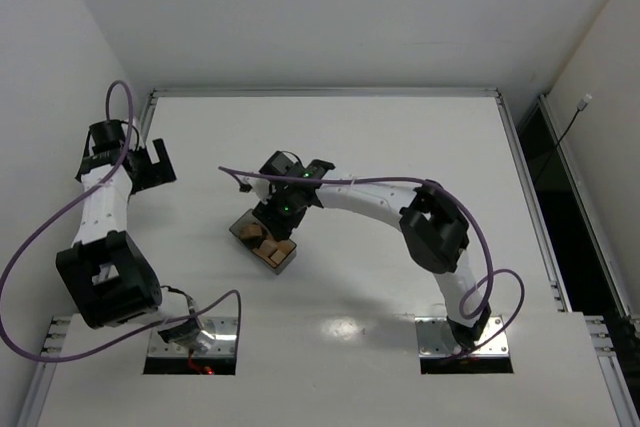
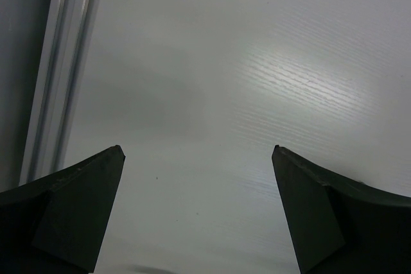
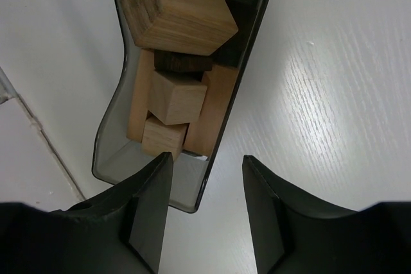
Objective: Build the wood block tower
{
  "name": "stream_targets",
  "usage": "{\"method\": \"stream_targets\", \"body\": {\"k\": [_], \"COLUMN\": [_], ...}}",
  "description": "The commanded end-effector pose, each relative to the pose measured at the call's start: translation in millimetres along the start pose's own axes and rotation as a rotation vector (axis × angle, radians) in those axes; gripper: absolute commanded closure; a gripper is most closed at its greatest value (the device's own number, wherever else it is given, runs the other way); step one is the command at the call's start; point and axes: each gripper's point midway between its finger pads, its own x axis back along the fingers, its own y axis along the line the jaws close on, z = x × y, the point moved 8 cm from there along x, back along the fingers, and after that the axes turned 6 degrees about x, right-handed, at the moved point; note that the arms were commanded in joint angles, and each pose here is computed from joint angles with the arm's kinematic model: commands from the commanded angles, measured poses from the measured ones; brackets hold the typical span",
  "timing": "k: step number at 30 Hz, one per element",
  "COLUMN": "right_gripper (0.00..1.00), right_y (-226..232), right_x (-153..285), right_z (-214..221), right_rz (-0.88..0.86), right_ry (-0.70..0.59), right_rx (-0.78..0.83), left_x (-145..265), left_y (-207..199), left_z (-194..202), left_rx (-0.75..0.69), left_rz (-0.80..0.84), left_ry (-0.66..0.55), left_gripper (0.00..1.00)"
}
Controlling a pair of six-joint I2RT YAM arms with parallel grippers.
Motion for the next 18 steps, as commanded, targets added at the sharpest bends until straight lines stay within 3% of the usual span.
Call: {"method": "stream_targets", "body": {"k": [1, 11, 13, 14, 16, 18], "right_gripper": [0.56, 0.62, 0.7, 0.84, 1.0, 1.0], "right_y": [-3, -3, -8, -9, -10, -13], "right_x": [-3, -16, -17, -17, -16, -15], "right_z": [1, 43, 45, 46, 46, 46], "right_rz": [0.009, 0.008, 0.021, 0.031, 0.05, 0.083], "right_ry": [-0.001, 0.098, 0.099, 0.101, 0.094, 0.101], "right_rx": [-0.022, -0.063, -0.07, -0.07, -0.067, -0.065], "left_x": [4, 0, 0, 0, -3, -3], "left_y": [3, 11, 10, 10, 11, 9], "left_z": [-16, -15, -15, -15, -14, -14], "left_rx": [0.026, 0.049, 0.048, 0.048, 0.049, 0.058], "left_rz": [0.017, 0.007, 0.017, 0.017, 0.016, 0.025], "left_ry": [-0.039, -0.024, -0.023, -0.023, -0.014, -0.013], "left_gripper": [0.0, 0.0, 0.0, 0.0, 0.0, 0.0]}}
